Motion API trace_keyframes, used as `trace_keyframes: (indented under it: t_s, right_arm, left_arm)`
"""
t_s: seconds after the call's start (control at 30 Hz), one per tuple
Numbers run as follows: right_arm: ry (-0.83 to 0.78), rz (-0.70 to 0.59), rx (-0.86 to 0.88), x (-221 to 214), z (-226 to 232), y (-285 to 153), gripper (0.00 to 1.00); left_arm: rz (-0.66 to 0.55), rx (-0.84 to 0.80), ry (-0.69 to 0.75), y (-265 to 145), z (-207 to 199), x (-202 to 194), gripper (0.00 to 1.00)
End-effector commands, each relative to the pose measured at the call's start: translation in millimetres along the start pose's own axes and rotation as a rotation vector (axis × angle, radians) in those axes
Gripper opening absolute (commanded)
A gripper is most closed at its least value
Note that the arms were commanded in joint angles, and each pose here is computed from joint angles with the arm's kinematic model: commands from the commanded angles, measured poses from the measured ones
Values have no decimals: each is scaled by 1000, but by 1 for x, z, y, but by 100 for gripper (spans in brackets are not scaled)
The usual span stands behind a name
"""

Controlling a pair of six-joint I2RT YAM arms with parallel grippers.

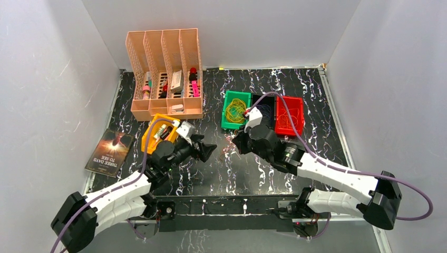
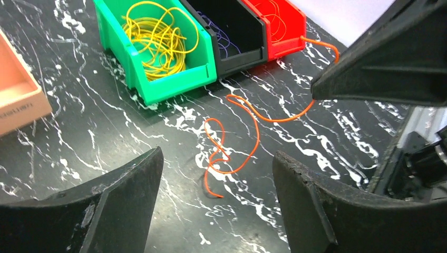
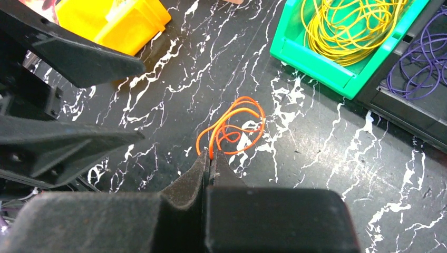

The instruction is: Untangle the cables

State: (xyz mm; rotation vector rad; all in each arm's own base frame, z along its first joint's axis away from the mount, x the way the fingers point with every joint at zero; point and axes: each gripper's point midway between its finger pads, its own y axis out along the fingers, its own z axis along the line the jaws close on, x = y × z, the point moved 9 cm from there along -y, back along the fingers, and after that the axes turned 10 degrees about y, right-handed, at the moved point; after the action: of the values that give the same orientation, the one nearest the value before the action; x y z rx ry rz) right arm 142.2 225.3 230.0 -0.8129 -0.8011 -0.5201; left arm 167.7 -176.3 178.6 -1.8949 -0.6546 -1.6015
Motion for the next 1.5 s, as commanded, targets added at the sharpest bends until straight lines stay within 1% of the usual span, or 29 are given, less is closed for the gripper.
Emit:
trace_keyframes:
  t_s: [0.0,0.13,0.27,0.33,0.47,0.53,0.73,0.8,0.9,0.97,1.07,1.17,1.3,1.47]
  right_arm:
    - [41,-58,29,24,19,1,0]
    - [33,-36,43,25,24,4,0]
    - [24,-29,65,27,27,5,0]
    - [27,-31,78,29,30,5,0]
    - [36,-28,108,31,35,5,0]
    - [39,-19,123,30,37,6,0]
    - [60,16,136,28,40,7,0]
    - [65,20,136,28,40,7,0]
    - [84,0,143,31,41,4,0]
    - [104,-23,125,36,41,0,0]
    - [135,-57,110,41,40,-7,0]
    - [159,-87,151,46,42,-15,0]
    - [156,-84,196,52,50,-18,0]
    - [161,-100,226,59,55,-21,0]
  left_arm:
    - [-198,-79,217,6,0,22,73]
    - [-229,-129,360,13,0,30,73]
    - [-246,-237,483,21,-6,37,72]
    - [-243,-274,535,25,-7,34,72]
    - [-218,-337,561,34,-10,27,72]
    - [-214,-363,567,38,-13,26,74]
    - [-221,-344,615,51,-12,33,71]
    - [-232,-337,621,58,-12,40,66]
    - [-235,-333,602,67,-13,47,54]
    - [-245,-341,572,67,-16,47,47]
    - [-249,-372,538,63,-19,37,40]
    - [-224,-397,500,61,-21,28,32]
    - [-209,-400,476,61,-22,23,23]
    - [-192,-388,457,58,-20,18,22]
